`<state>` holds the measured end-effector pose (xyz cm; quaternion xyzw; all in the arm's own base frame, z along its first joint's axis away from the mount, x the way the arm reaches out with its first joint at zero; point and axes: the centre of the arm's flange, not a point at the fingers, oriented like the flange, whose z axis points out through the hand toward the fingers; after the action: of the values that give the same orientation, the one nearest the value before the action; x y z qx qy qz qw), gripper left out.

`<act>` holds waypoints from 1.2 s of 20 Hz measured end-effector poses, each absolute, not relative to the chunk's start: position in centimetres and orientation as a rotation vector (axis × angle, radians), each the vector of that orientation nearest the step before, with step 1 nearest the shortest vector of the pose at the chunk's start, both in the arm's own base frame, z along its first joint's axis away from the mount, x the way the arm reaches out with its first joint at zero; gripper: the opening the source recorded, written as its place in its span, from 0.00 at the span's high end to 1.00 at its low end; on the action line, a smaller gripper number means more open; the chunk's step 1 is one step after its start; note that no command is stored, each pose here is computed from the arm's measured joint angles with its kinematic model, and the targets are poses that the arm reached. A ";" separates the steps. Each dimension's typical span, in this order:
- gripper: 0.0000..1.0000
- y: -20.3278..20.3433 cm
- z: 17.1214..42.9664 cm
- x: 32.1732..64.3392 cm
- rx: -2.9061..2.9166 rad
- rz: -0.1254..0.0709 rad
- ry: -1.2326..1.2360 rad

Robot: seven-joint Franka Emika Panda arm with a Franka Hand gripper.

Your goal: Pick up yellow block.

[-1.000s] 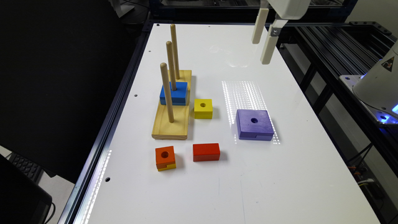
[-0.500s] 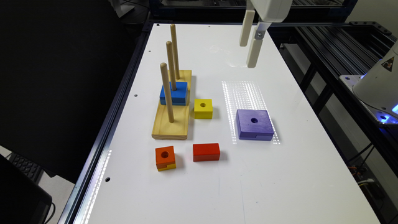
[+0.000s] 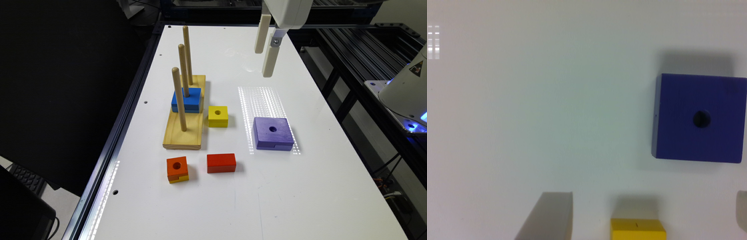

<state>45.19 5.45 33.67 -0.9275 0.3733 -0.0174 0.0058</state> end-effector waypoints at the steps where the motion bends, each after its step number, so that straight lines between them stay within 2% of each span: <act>1: 0.00 5.5 33.7 45.3 -2.902 -0.056 1.168; 17: 0.00 5.7 33.1 49.2 -2.886 -0.047 1.172; 24: 0.00 5.2 33.3 49.6 -2.878 -0.053 1.185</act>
<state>49.62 5.19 33.27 -0.9244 0.3808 -0.0172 0.0144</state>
